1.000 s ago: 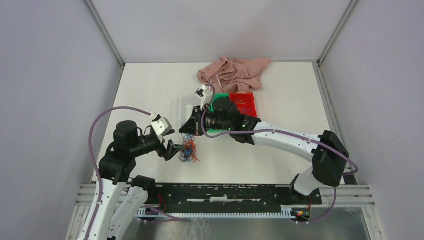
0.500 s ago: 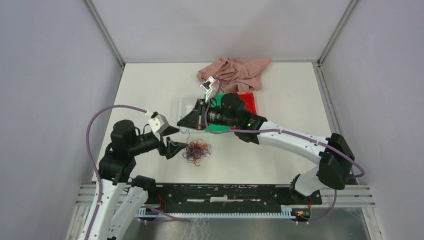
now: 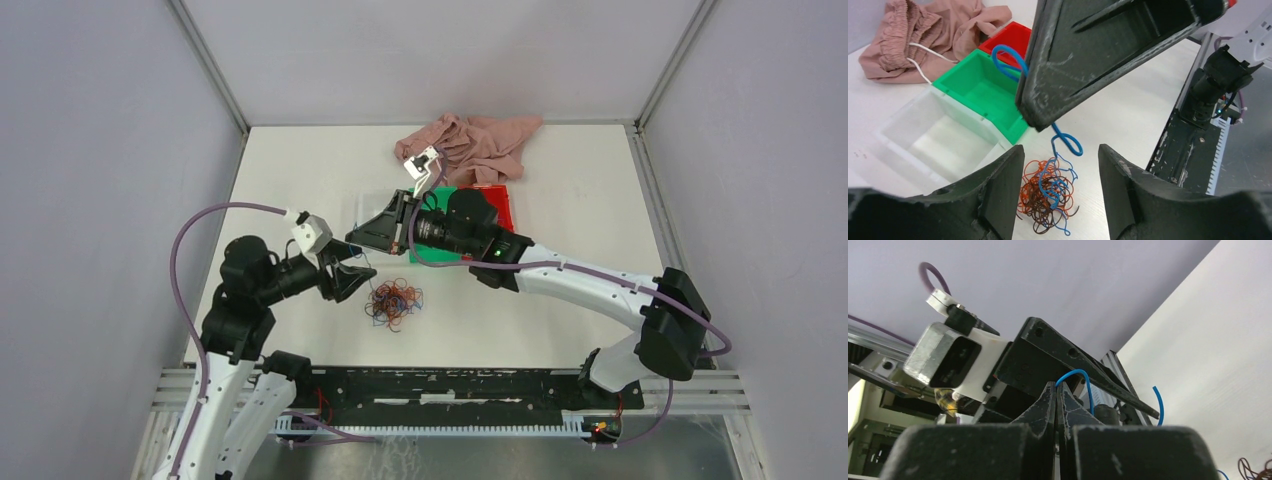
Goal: Untangle the cables
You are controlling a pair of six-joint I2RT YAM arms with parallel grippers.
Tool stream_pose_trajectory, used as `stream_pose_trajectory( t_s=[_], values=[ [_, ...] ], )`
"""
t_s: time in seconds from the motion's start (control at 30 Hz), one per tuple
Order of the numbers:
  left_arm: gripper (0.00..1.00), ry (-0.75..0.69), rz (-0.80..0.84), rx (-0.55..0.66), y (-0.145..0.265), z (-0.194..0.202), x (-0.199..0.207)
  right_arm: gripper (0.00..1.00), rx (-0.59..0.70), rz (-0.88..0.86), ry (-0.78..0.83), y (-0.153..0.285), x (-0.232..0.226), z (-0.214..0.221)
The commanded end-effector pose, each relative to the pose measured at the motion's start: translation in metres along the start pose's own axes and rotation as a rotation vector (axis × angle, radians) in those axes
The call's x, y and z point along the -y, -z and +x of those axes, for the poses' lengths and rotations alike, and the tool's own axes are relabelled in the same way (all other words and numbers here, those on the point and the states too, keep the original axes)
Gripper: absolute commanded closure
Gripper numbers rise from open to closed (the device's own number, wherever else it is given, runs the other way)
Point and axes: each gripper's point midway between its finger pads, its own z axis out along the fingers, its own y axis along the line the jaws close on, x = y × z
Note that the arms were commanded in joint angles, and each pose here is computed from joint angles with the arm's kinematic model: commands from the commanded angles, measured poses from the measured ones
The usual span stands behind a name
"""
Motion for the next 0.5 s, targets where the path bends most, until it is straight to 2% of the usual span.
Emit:
stream_pose_trajectory(
  t_s=[0.0,0.13,0.47],
  values=[
    [0.39,-0.015,-0.064,0.076,-0.001,-0.022,-0.011,1.0,0.117,-0.165,-0.036,0.009,-0.058,-0.033],
    [0.48,0.001,-0.07,0.093,-0.003,-0.026,-0.013,1.0,0.109,-0.177,-0.053,0.009,-0.059,-0.032],
    [0.5,0.064,-0.03,0.065,-0.013,0.0,-0.012,1.0,0.14,-0.298,-0.062,0.019,-0.095,-0.046]
  ],
)
